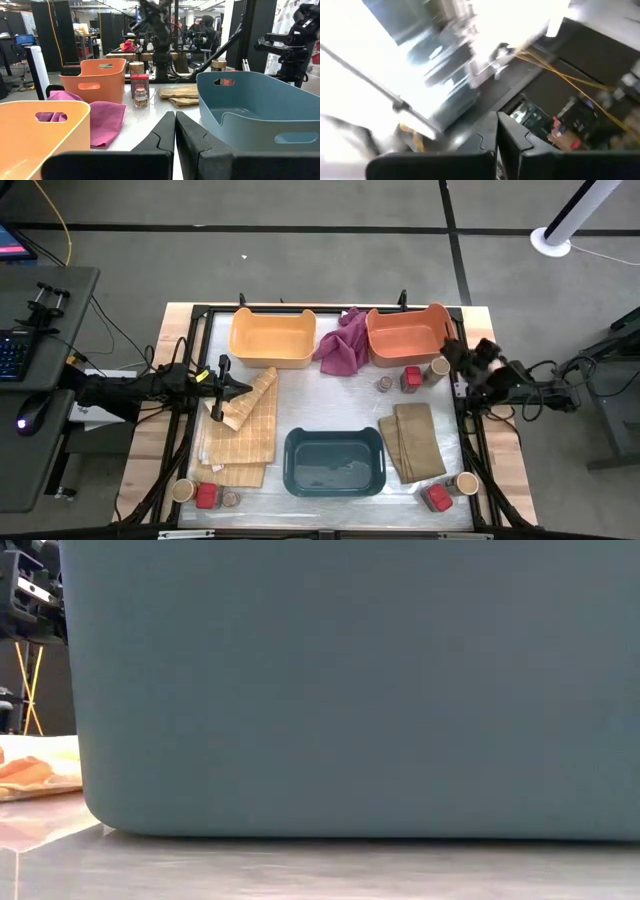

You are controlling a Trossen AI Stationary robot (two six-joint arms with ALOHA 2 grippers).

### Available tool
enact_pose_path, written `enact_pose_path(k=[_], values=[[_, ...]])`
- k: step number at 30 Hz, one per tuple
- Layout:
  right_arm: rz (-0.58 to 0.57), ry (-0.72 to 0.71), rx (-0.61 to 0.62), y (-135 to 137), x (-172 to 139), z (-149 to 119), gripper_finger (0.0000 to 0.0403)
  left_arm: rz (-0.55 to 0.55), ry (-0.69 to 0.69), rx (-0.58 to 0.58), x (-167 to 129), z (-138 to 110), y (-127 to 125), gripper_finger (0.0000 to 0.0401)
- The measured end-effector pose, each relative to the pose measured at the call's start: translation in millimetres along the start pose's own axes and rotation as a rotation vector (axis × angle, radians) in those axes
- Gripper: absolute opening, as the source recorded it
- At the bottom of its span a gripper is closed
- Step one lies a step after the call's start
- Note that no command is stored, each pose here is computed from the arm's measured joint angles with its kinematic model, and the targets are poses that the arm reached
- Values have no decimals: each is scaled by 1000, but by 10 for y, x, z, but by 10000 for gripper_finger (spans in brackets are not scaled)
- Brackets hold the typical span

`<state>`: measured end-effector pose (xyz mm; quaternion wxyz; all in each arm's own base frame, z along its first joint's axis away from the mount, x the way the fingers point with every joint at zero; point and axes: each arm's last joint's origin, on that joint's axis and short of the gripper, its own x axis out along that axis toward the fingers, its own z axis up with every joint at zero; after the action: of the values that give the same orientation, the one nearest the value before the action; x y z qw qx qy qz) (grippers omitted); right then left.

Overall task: Sort spices by type
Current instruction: Put the top right red seasoning can into the orange bin

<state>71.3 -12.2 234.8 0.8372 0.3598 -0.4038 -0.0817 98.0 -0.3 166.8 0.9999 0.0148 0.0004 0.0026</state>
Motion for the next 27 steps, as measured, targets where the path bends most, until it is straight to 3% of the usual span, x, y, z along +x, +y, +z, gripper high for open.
enact_pose_path(k=[4,8,12,18,24,27], values=[[-88,76,-13,128,179,42,1,0,0,0,0,0,0,0],[-133,267,-151,359,443,109,1,0,-1,0,0,1,0,0],[-366,560,-254,538,651,182,13,0,0,0,0,0,0,0],[-758,915,-359,653,901,138,113,0,0,0,0,1,0,0],[-1076,1177,-398,586,1192,-216,238,0,-1,0,0,1,0,0],[-1287,1250,-392,466,1283,-415,275,0,-1,0,0,1,0,0]])
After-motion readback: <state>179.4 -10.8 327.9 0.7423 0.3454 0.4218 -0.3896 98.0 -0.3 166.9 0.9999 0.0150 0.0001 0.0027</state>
